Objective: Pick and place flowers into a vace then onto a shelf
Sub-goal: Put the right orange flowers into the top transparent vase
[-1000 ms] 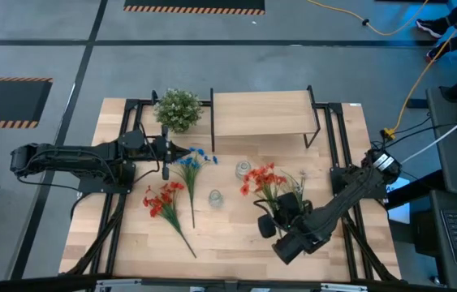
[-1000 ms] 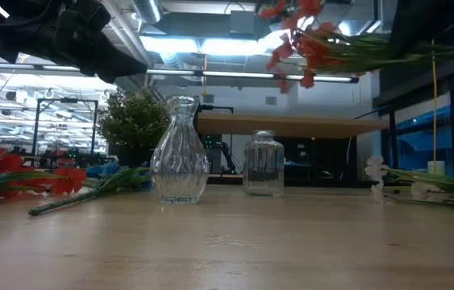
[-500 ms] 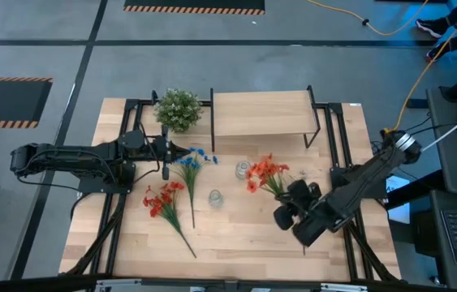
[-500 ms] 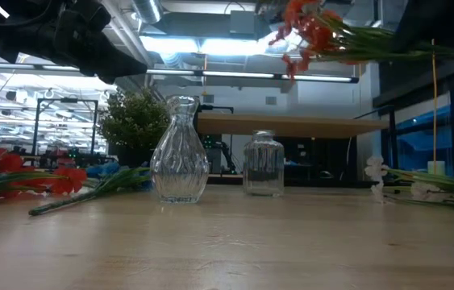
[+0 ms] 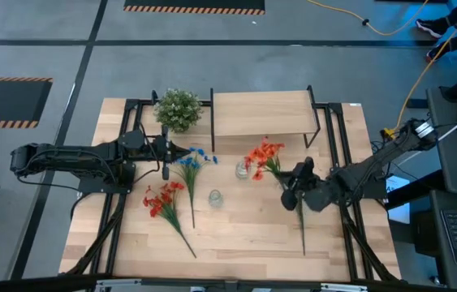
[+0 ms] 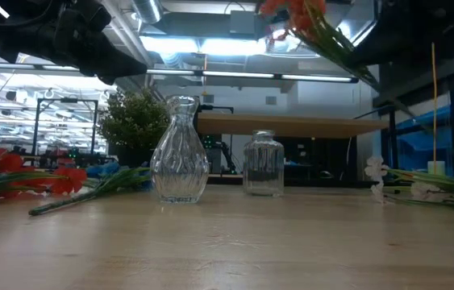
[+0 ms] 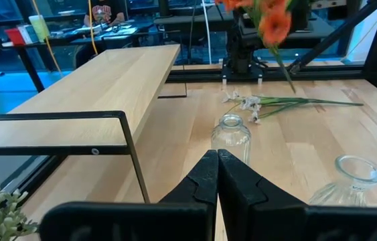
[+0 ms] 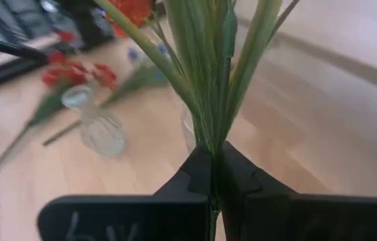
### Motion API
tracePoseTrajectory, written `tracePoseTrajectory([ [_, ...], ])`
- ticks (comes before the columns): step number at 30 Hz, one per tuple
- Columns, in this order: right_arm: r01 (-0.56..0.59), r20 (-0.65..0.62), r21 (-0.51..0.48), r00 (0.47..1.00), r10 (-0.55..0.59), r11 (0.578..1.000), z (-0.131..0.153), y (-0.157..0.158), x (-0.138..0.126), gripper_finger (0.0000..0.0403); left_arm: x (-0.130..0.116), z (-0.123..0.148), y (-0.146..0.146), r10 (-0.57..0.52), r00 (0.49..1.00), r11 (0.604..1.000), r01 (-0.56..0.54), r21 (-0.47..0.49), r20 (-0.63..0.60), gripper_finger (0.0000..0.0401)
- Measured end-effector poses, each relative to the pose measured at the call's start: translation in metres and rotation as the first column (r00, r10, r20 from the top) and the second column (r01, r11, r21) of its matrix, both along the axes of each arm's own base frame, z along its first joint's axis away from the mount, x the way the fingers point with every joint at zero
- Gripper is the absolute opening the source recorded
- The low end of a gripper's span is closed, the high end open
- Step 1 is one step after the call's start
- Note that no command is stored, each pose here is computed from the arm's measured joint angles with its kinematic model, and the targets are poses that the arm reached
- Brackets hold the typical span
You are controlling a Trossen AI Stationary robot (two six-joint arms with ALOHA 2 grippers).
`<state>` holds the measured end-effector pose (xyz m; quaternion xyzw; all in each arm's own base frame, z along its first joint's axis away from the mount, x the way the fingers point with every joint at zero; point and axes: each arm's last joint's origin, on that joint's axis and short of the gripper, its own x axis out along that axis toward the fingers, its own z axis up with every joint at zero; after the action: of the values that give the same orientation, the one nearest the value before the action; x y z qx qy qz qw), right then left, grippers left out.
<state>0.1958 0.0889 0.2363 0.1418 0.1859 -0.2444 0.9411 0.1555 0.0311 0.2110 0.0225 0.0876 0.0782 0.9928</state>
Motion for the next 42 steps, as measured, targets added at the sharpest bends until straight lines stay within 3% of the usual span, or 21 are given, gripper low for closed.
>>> tracePoseTrajectory([
  [7,-0.244,0.164,-0.168,0.948,0.271,0.955,0.002,-0.019,0.003,0.0006,0.0,0.0,0.0,0.003,1.0,1.0,-0.003,0.026,-0.004,0.0004],
  [13,-0.251,0.211,-0.255,0.928,0.307,0.934,-0.006,-0.038,0.007,0.0006,0.0,0.0,0.0,0.004,1.0,1.0,-0.004,0.026,-0.004,0.0004],
  [18,-0.308,0.272,-0.353,0.87,0.412,0.883,-0.005,-0.046,0.014,0.0006,0.0,0.0,0.0,0.003,1.0,1.0,-0.003,0.027,-0.004,0.0004],
  [23,-0.274,0.271,-0.402,0.876,0.4,0.873,-0.007,-0.058,0.022,0.0006,0.0,0.0,0.0,0.004,1.0,1.0,-0.004,0.027,-0.004,0.0004],
  [29,-0.271,0.324,-0.47,0.832,0.45,0.84,-0.003,-0.064,0.029,0.0006,0.0,0.001,0.0,0.002,1.0,0.997,-0.002,0.079,0.001,0.0004],
  [36,-0.196,0.371,-0.482,0.837,0.402,0.854,-0.001,-0.078,0.033,0.0006,0.0,0.004,0.001,0.009,1.0,0.995,-0.011,0.095,0.024,0.0004],
  [42,-0.192,0.427,-0.504,0.792,0.436,0.842,0.0,-0.088,0.038,0.0006,0.0,0.004,0.001,0.009,1.0,0.995,-0.011,0.095,0.025,0.0004],
])
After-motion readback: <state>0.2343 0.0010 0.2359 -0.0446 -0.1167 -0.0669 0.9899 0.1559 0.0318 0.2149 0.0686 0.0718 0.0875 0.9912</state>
